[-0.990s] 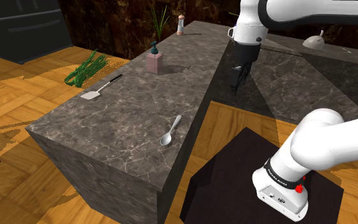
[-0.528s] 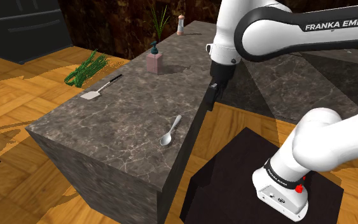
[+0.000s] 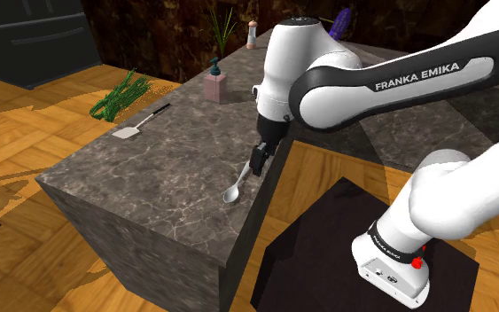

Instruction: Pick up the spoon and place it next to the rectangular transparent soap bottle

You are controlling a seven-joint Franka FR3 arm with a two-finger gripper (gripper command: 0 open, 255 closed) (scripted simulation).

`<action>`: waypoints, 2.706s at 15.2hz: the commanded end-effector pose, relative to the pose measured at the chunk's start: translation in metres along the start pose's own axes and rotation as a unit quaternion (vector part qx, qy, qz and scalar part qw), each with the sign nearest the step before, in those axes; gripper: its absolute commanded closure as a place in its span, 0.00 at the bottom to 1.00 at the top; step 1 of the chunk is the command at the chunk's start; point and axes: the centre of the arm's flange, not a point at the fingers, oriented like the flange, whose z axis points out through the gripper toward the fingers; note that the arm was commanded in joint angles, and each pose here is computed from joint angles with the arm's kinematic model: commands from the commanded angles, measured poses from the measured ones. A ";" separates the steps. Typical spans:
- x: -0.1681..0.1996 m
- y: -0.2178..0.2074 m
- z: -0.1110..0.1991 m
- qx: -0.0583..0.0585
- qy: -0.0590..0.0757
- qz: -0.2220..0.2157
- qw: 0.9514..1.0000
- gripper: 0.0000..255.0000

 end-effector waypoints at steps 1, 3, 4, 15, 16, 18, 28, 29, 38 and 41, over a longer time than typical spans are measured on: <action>0.011 -0.018 0.013 -0.002 0.014 -0.010 1.000 0.00; 0.023 -0.035 0.027 -0.004 0.025 -0.019 0.999 0.00; 0.028 -0.044 0.033 -0.005 0.031 -0.024 0.999 0.00; 0.054 -0.077 0.094 -0.009 0.053 -0.041 0.998 0.00; 0.055 -0.077 0.097 -0.009 0.053 -0.041 0.998 0.00; 0.055 -0.077 0.097 -0.009 0.053 -0.041 0.998 0.00; 0.055 -0.077 0.097 -0.009 0.053 -0.041 0.998 1.00; 0.055 -0.077 0.097 -0.009 0.053 -0.041 0.998 1.00; 0.056 -0.077 0.071 -0.009 0.053 -0.041 0.998 1.00; 0.057 -0.077 0.055 -0.009 0.053 -0.041 0.998 1.00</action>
